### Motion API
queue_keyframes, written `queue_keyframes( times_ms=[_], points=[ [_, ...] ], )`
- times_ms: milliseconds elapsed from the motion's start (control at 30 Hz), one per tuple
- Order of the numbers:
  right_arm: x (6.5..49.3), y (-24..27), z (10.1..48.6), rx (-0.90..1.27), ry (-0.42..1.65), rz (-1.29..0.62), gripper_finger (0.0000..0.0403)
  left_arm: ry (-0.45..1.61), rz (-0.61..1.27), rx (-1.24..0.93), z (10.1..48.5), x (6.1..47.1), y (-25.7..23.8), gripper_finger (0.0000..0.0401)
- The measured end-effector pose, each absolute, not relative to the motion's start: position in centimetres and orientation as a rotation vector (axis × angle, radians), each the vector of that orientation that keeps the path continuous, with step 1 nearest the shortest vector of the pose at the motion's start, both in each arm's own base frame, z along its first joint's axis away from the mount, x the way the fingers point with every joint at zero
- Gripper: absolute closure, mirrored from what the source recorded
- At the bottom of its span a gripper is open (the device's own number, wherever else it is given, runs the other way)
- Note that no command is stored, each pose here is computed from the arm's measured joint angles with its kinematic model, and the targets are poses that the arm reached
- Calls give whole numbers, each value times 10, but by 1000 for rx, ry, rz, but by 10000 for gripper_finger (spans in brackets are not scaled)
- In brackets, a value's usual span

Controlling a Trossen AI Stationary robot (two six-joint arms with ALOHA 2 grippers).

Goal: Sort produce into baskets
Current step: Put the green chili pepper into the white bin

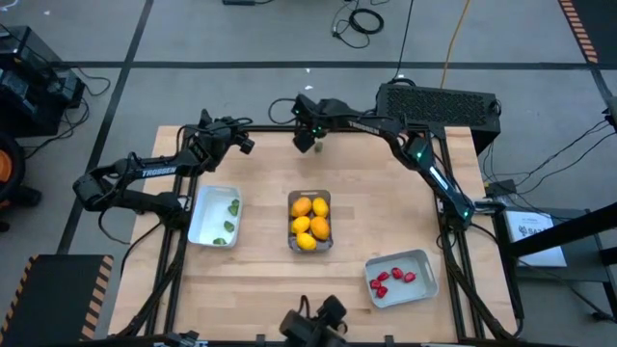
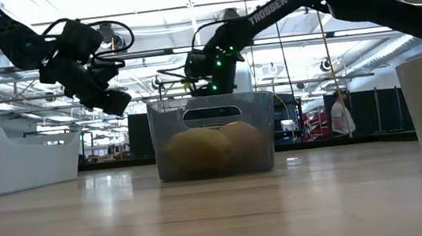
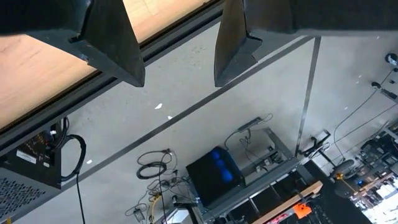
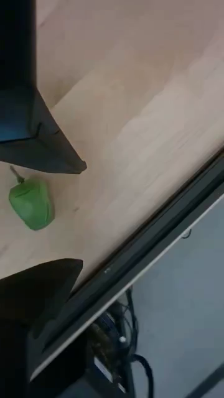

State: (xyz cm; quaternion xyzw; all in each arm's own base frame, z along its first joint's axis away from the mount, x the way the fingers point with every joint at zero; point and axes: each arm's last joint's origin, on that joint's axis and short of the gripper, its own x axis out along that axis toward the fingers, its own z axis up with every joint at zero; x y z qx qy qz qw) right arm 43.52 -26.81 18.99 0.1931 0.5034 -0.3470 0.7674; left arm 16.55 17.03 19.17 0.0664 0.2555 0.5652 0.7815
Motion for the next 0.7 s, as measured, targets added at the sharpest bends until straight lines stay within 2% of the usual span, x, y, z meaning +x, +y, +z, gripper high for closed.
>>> queue_keyframes(
  times_ms=[333, 700],
  points=[
    [424, -274, 179, 551, 1120, -851, 179, 549, 1219, 141, 192, 166, 170, 201],
    [422, -268, 170, 555, 1173, -835, 179, 536, 1168, 131, 192, 167, 170, 201]
  ],
)
